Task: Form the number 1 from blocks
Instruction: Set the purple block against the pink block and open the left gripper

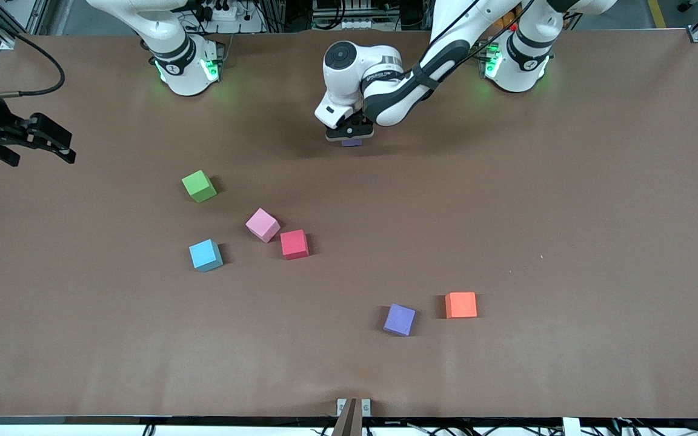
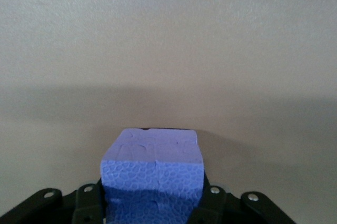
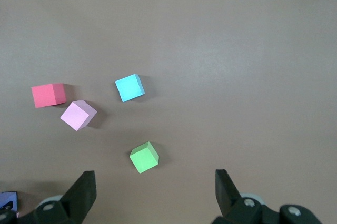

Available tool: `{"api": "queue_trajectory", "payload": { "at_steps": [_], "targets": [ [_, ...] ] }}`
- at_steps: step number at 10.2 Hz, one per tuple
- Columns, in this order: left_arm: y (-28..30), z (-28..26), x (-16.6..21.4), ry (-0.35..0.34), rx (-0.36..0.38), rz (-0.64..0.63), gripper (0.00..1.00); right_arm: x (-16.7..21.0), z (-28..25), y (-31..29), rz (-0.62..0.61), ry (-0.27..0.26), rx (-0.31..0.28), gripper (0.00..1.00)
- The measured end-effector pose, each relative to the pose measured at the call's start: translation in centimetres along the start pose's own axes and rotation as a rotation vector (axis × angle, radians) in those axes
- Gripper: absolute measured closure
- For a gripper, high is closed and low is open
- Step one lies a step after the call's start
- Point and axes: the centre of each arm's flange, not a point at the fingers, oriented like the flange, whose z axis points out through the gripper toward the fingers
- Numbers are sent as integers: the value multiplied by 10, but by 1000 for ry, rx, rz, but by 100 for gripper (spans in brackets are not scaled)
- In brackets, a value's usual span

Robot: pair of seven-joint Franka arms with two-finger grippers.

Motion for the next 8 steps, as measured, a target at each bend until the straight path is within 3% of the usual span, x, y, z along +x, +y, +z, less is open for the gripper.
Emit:
{"api": "queue_trajectory", "payload": {
  "at_steps": [8],
  "targets": [
    [0,4,-5,-5,10,31,43,0,0,6,12,0,0,0]
  ]
}}
